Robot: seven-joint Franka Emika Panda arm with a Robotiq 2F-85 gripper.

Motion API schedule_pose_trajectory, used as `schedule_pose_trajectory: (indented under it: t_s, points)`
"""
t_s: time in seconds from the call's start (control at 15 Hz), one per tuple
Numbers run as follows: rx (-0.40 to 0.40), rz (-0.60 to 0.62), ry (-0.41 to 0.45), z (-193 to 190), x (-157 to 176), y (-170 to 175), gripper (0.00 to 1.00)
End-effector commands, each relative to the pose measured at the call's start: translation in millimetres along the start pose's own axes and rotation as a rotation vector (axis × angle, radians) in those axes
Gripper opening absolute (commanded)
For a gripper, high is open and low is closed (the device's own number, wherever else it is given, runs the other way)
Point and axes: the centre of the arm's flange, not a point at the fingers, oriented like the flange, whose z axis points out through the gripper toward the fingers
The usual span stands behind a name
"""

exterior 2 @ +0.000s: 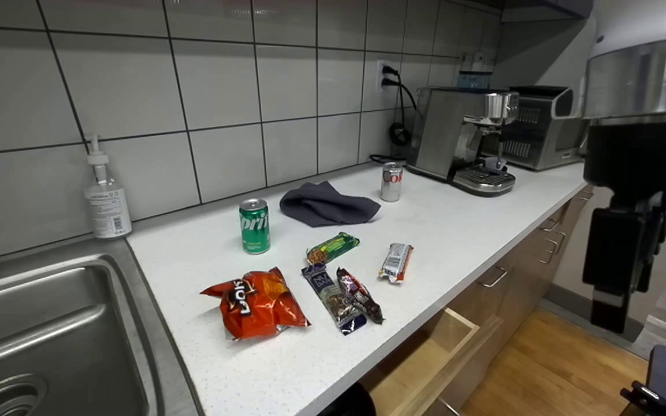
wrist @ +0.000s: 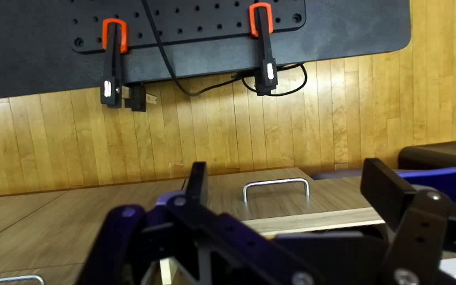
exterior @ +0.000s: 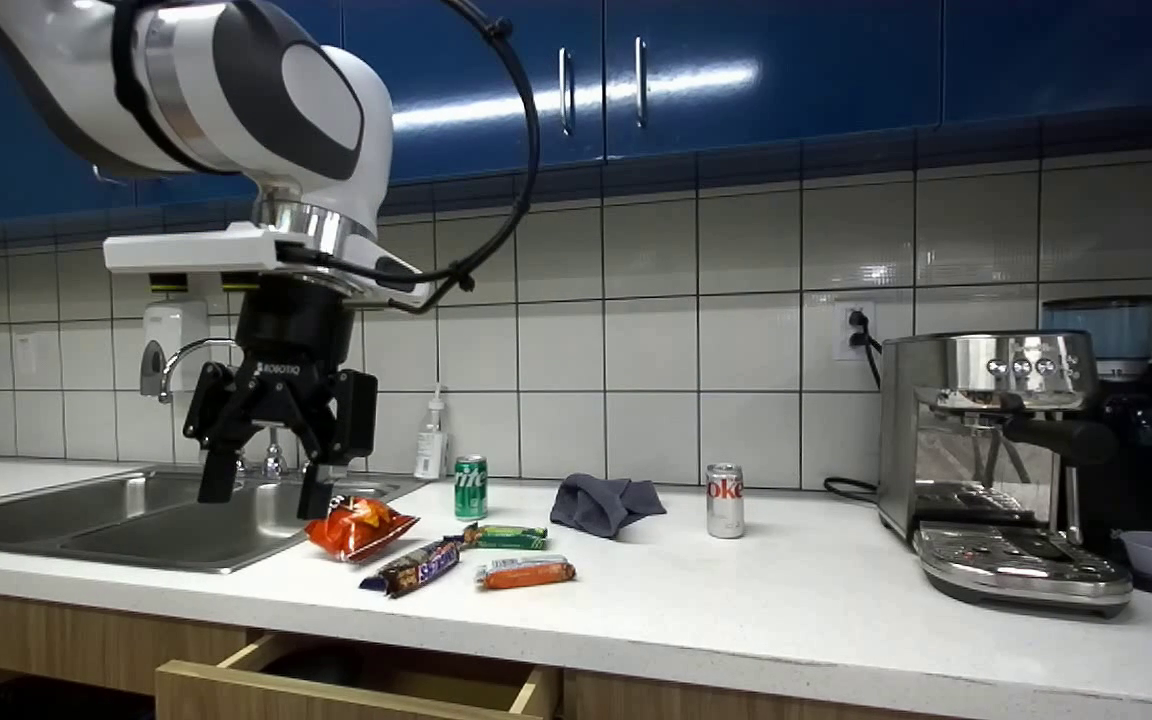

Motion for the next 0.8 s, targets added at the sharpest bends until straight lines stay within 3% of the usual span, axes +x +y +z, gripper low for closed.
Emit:
schedule_pose_trajectory:
  t_s: [0.0,0.73]
  points:
    - [-0.043,-0.067,0.005,26.8,19.7,-12.5,1.00]
    - [-0.062,-0.097,0.051,92.0,70.2,-37.0,1.00]
